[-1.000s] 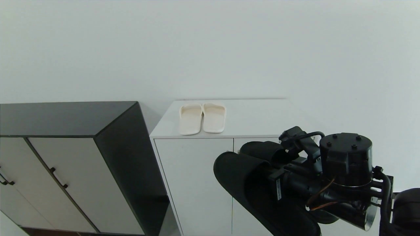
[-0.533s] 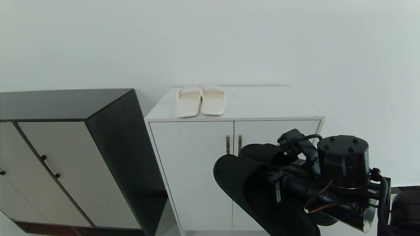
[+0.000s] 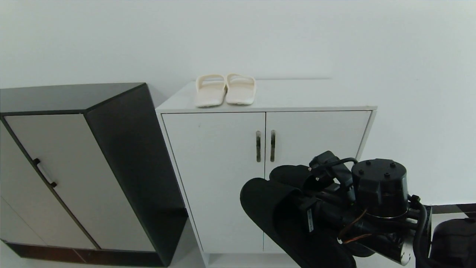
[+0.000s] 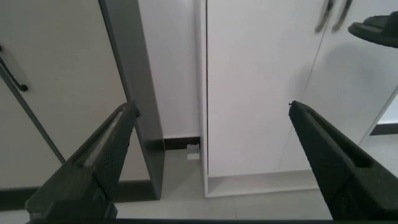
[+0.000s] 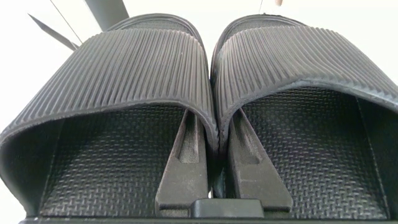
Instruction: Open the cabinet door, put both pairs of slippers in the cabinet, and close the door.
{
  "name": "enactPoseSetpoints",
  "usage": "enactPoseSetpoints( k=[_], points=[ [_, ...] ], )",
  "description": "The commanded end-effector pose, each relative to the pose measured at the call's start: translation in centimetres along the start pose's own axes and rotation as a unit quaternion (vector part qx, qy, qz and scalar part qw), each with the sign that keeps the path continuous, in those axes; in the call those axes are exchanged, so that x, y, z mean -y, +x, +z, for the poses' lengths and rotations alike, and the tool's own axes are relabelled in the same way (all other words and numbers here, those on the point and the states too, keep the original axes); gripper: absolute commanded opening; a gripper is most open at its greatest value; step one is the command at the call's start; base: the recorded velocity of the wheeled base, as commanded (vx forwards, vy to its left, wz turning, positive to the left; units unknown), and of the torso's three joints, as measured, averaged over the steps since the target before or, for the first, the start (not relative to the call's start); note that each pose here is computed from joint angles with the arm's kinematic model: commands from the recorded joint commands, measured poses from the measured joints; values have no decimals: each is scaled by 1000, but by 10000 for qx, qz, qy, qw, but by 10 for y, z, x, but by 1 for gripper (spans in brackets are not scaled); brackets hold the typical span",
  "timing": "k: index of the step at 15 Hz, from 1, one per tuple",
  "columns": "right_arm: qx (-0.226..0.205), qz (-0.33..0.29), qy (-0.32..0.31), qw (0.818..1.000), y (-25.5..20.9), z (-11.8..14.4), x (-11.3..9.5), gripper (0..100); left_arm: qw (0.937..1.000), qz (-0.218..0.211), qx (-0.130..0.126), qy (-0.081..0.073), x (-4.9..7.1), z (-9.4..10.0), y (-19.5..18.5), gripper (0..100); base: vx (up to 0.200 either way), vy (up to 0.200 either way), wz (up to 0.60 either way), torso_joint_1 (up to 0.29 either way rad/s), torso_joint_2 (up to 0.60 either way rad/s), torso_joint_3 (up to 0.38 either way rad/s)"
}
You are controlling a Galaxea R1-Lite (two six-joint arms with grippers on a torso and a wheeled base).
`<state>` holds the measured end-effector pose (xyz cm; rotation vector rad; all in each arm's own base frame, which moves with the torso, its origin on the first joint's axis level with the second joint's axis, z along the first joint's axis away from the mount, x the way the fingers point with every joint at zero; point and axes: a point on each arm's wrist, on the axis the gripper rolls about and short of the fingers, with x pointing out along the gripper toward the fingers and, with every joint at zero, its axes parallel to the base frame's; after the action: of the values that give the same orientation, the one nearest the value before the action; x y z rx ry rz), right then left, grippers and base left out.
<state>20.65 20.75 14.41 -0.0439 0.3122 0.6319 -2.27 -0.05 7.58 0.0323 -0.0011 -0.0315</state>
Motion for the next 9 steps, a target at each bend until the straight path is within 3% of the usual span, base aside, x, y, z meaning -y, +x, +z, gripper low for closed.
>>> enactPoseSetpoints(
  k=[1, 4, 9],
  points=[
    [-45, -10, -9, 10000, 5, -4, 0, 0, 10000, -11, 5, 7, 0, 0, 0, 100, 0, 0, 0, -129, 476, 325],
    [-52, -11, -20, 10000, 3, -6, 0, 0, 10000, -26, 6, 69, 0, 0, 0, 100, 0, 0, 0, -119, 473, 341],
    [-14, -7, -38, 10000, 3, -8, 0, 0, 10000, -27, -10, 30, 0, 1, 0, 100, 0, 0, 0, -77, 449, 370]
  ],
)
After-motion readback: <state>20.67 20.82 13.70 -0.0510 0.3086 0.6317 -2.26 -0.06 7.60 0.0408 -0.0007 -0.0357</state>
